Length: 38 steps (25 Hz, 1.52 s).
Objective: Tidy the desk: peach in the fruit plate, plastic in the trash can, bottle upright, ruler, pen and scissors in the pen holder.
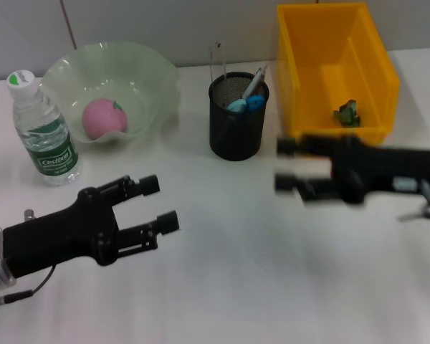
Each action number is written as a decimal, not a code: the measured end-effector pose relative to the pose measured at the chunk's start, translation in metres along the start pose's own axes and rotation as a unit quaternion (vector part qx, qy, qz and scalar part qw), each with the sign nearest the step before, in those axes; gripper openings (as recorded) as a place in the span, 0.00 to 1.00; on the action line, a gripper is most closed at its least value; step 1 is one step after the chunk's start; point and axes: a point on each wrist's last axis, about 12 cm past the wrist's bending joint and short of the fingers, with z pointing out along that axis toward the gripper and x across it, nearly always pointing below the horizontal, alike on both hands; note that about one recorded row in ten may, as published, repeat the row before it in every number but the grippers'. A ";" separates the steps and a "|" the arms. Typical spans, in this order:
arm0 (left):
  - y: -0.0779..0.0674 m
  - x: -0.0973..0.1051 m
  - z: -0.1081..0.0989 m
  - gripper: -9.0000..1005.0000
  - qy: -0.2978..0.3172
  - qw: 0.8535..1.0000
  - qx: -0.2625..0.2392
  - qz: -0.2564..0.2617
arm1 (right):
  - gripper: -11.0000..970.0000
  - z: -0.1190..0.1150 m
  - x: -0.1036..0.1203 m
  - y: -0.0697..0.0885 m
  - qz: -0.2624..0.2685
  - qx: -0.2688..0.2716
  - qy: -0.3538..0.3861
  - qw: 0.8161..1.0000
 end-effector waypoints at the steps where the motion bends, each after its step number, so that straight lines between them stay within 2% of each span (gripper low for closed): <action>1: 0.000 -0.002 0.001 0.80 0.013 1.000 0.016 -0.017 | 0.84 -0.010 0.004 0.004 0.006 -0.016 0.033 0.999; 5: -0.001 -0.002 0.004 0.80 0.039 0.998 0.036 -0.030 | 0.84 -0.021 0.012 0.005 0.013 -0.013 0.064 0.998; 6: 0.000 -0.001 0.008 0.80 0.066 0.996 0.046 -0.033 | 0.84 -0.025 0.015 0.005 0.008 -0.008 0.071 0.997; 11: 0.005 -0.002 0.011 0.80 0.106 0.993 0.052 -0.033 | 0.84 -0.025 0.020 0.004 0.003 -0.014 0.106 0.994; 18: 0.007 -0.005 0.009 0.80 0.112 0.992 0.047 -0.021 | 0.84 -0.018 0.025 0.005 0.012 -0.022 0.129 0.991; 38: 0.008 -0.006 0.006 0.80 0.127 0.990 0.054 -0.009 | 0.84 -0.012 0.030 0.004 0.020 -0.017 0.132 0.991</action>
